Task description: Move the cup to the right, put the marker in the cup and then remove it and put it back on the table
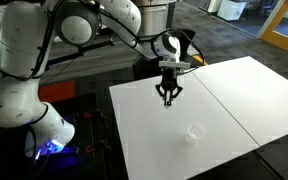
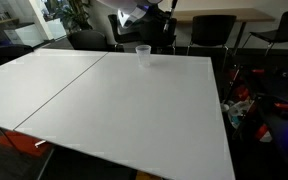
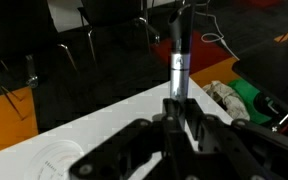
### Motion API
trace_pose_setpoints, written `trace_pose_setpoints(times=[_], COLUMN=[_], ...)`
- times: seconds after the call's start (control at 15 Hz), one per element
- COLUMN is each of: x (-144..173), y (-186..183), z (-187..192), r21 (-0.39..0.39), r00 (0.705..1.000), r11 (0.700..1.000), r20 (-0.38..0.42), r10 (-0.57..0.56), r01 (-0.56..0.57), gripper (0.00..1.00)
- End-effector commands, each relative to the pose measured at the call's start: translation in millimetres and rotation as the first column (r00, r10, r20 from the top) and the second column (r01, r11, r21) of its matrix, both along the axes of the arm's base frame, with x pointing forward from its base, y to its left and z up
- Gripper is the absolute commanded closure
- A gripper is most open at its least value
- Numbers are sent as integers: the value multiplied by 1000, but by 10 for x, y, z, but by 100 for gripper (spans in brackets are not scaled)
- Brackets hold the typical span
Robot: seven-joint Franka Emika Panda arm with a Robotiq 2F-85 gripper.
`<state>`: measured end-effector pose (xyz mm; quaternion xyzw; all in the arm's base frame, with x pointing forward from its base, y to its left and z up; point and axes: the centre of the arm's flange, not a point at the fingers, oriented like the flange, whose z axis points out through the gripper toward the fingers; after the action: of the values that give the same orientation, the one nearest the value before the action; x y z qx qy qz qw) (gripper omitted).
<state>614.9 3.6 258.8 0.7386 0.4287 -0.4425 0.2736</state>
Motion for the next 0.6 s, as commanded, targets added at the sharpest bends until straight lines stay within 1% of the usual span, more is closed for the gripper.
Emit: trace_pose_setpoints(times=[0.0,0.27,0.53], x=[98,78,225], y=[-138,-396,-743], z=[161,360,402], r21=[-82,-197,-249], r00=[996,982,950], r11=[997,975,941], r20=[-87,-175,-269], r10=[4,73,161], r01=[-11,-107,-230], gripper=[96,96,96])
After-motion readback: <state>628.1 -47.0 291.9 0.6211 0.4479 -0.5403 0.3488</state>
